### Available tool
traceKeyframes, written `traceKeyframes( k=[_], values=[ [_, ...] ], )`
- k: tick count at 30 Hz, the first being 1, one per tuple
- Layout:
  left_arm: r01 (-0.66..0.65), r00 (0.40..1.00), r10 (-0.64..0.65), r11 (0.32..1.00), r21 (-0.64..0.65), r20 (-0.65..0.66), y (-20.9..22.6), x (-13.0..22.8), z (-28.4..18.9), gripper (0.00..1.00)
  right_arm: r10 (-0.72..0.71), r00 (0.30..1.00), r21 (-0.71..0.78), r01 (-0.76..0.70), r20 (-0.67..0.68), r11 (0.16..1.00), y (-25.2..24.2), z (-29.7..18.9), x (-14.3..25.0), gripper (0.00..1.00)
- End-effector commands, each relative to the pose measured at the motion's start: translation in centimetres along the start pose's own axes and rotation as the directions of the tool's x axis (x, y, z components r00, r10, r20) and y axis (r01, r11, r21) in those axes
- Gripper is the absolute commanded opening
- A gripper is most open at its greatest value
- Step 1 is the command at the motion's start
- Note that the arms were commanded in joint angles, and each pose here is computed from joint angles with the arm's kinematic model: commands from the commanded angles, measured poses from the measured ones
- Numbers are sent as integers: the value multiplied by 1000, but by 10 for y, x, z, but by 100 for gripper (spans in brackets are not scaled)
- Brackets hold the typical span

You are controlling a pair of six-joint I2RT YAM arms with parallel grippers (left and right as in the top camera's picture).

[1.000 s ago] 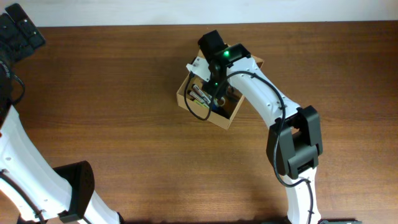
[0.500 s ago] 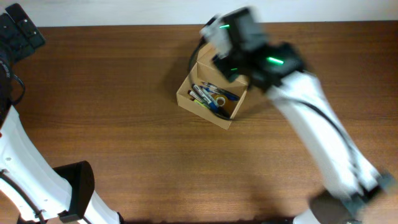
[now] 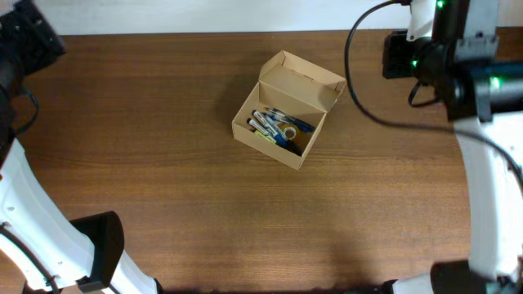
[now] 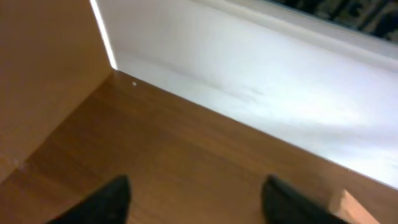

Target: Pack container

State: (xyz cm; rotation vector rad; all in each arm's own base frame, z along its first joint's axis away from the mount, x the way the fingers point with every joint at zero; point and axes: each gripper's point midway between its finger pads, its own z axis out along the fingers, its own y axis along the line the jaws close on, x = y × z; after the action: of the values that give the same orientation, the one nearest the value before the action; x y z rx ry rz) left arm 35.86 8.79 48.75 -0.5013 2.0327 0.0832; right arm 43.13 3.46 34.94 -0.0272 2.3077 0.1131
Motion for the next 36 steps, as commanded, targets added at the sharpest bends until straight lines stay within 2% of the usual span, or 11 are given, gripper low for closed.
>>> traceKeyframes(
  k=[1,5,9,10,13,17,23,27,33,36],
  values=[
    [-42,994,46,998,39,-98,-6,19,19,60,190,977,-49,-195,-95,979,-12,28,16,19],
    [-84,947,115,990,113,-298,-20,60,67,59,261,939,-34,-276,-224,961,-23,66,43,18],
    [-83,831,208,963,256,-515,-46,124,120,58,315,882,-33,-347,-350,937,-20,103,71,4],
    [-67,799,230,953,297,-555,-54,139,131,57,316,868,-55,-363,-384,930,-15,112,78,4],
    [-21,723,279,923,384,-632,-74,177,158,55,320,822,-90,-405,-471,910,-6,136,97,4],
    [-19,662,307,919,395,-684,-83,208,180,55,393,731,-22,-486,-558,874,-7,169,127,4],
    [-29,655,330,910,414,-680,-94,216,188,56,407,679,19,-501,-611,865,-9,202,154,4],
    [-31,659,333,908,418,-675,-96,215,189,57,402,681,1,-508,-612,861,-8,218,159,4],
    [-32,662,332,908,418,-672,-96,215,190,61,320,775,-207,-494,-545,844,16,231,128,4],
    [-33,665,333,907,419,-668,-96,214,191,62,303,793,-257,-489,-528,834,26,232,120,4]
  ],
)
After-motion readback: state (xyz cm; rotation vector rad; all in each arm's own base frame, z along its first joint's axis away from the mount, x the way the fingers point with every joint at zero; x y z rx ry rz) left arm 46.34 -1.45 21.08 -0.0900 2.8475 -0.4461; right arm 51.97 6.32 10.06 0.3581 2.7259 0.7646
